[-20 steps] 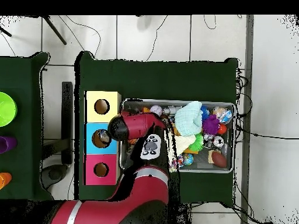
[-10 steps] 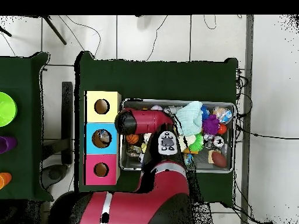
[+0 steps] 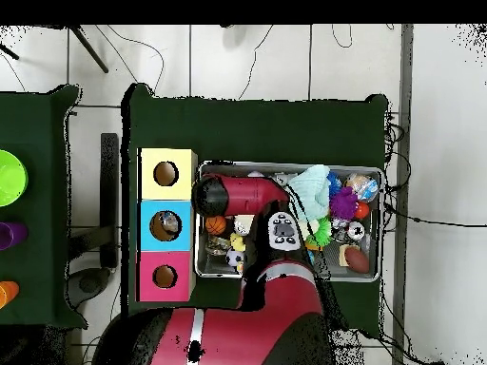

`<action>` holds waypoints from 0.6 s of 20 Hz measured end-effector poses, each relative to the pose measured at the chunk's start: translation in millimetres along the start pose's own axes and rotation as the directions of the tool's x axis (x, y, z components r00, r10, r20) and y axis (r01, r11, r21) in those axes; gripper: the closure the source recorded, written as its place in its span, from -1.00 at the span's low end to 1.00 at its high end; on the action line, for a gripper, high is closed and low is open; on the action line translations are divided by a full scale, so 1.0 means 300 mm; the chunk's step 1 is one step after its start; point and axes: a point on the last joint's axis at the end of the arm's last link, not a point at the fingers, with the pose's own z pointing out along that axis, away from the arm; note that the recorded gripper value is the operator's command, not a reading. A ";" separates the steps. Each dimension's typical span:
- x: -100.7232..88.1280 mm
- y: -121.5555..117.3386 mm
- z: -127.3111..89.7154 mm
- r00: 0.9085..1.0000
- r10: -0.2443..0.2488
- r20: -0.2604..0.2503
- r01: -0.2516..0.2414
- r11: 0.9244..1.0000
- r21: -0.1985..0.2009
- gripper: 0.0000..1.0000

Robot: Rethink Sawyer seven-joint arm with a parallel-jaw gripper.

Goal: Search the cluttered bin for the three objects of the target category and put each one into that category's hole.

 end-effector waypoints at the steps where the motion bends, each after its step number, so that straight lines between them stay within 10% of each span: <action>1: -0.001 0.000 0.000 1.000 0.002 0.000 -0.002 1.000 -0.002 -1.00; 12: -0.006 -0.002 -0.001 1.000 0.011 -0.008 -0.011 1.000 -0.010 -1.00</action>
